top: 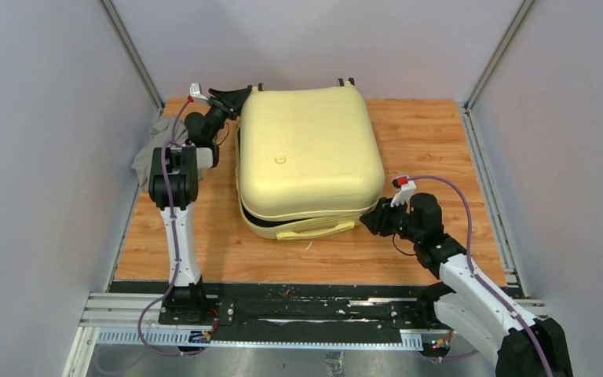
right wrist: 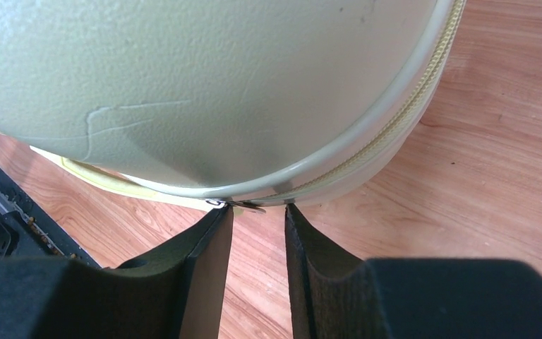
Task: Pack the luggage
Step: Zip the luggage at the center of the board.
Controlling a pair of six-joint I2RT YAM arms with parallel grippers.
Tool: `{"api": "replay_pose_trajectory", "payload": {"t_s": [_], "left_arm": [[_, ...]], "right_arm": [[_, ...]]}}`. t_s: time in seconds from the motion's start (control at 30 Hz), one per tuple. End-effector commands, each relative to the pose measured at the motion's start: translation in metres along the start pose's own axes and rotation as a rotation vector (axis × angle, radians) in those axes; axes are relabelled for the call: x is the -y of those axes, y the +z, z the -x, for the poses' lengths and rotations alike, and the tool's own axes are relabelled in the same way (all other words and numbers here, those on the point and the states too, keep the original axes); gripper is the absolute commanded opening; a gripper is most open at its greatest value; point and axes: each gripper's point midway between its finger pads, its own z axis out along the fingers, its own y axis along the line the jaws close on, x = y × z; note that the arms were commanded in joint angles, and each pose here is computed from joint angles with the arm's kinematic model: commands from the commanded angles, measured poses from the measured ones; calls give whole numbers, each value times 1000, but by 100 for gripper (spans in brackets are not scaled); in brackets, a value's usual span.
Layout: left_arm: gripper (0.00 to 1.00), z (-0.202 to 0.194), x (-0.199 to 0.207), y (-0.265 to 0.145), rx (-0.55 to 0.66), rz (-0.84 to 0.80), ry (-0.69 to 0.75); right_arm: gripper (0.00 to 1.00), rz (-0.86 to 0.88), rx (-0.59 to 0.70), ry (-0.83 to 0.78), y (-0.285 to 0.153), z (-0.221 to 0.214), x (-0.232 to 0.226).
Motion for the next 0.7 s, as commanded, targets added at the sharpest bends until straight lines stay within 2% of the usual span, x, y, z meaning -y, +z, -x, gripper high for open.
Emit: {"api": "replay_pose_trajectory", "payload": {"t_s": [0.0,0.2,0.43,0.67], "left_arm": [[49,-36,73,11,-102,-181,51],[40,-36,86,11,-86,-217,52],[36,-35,93,10,-68,-228,58],[32,-38,94,7,-73,-225,58]], "right_arm": [[36,61,136,-9,3,32,-21],[31,52,154,6,1,32,-23],[18,71,164,10,0,33,-27],[11,71,165,6,-3,33,-28]]}}
